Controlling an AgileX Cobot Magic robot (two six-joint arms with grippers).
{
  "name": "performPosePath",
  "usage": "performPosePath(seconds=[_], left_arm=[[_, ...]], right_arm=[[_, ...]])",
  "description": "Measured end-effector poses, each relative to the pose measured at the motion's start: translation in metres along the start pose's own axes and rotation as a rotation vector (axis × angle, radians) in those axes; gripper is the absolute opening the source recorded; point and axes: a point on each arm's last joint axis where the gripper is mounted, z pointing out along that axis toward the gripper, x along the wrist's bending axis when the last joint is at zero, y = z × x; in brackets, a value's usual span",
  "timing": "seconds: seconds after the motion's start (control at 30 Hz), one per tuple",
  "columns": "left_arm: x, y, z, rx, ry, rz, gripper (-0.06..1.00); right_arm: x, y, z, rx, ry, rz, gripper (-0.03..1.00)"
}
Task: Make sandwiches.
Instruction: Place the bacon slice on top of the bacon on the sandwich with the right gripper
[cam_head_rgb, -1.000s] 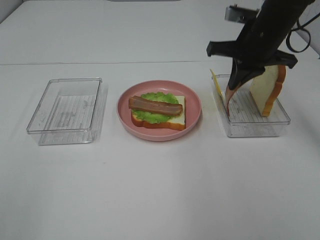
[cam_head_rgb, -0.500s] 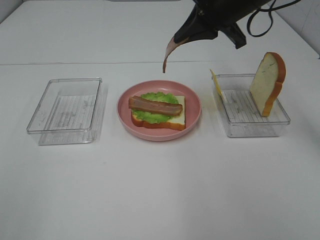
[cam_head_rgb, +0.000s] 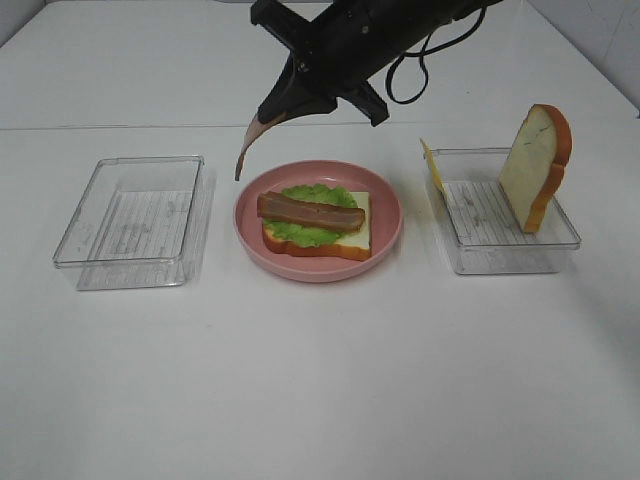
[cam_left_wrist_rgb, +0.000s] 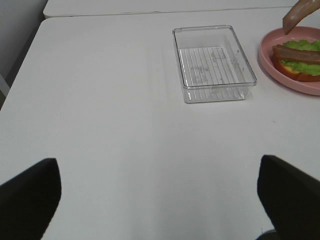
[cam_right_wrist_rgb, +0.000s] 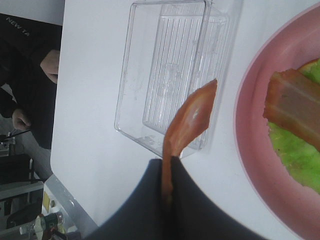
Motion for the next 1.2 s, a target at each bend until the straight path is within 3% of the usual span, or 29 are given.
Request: performPosePath(seconds=[0.5, 0.8, 1.2], left_arm=[[0.0, 0.0, 0.0, 0.0, 0.0, 0.0, 0.99], [0.0, 0.0, 0.0, 0.0, 0.0, 0.0, 0.99], [0.0, 0.0, 0.0, 0.0, 0.0, 0.0, 0.99]], right_arm=[[-0.024, -0.004, 0.048, 0.137, -0.048, 0.027, 0.02], [-0.046, -0.005, 0.046, 0.16, -0.28, -0.026, 0.02], [-0.06, -0.004, 0.042, 0.159, -0.425, -0.056, 0.02]])
